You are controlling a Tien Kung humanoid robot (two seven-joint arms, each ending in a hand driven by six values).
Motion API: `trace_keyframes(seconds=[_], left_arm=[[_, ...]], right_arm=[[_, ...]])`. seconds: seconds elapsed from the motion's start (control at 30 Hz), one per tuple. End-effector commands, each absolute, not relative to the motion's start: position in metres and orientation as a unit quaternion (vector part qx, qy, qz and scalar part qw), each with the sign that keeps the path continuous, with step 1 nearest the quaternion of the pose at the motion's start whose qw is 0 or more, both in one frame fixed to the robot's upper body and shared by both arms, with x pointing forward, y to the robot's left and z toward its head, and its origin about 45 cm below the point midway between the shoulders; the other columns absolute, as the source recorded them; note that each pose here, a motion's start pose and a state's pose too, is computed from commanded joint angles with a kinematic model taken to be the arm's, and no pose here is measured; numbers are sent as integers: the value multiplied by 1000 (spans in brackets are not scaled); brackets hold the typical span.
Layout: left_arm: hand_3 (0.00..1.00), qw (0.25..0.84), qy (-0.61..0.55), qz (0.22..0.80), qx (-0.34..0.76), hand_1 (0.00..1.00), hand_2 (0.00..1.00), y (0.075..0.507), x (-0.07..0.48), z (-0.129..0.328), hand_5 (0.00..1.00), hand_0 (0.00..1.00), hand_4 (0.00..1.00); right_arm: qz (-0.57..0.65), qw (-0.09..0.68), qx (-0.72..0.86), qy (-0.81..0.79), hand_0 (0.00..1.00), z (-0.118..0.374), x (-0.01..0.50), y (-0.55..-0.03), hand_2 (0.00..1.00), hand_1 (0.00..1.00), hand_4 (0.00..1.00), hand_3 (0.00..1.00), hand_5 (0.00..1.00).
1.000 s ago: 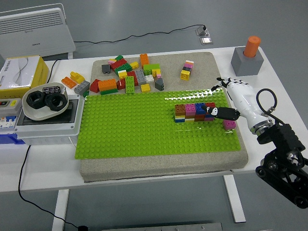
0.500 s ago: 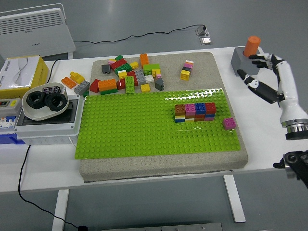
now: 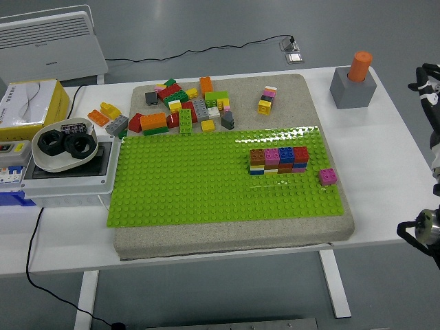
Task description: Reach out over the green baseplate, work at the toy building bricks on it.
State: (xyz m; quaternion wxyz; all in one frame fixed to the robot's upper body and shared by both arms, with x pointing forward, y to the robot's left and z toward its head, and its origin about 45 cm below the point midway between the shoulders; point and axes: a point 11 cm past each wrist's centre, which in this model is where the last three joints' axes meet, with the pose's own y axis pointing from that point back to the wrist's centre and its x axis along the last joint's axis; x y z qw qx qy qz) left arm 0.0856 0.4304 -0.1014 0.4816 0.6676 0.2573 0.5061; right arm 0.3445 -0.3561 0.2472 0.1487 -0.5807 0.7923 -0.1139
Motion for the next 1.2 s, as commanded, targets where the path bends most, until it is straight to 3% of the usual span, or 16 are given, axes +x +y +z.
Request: trace_keyframes(seconds=[0.37, 1.2], left_arm=[[560, 500, 262, 494, 661, 354, 542, 417, 81, -107, 724, 684, 694], [564, 508, 263, 508, 644, 360, 557, 412, 83, -109, 686, 685, 694]], right_arm=[[-2, 185, -551, 814, 516, 222, 339, -369, 576, 416, 841, 617, 464], [21, 153, -587, 795, 503, 202, 337, -340, 565, 404, 791, 595, 415]])
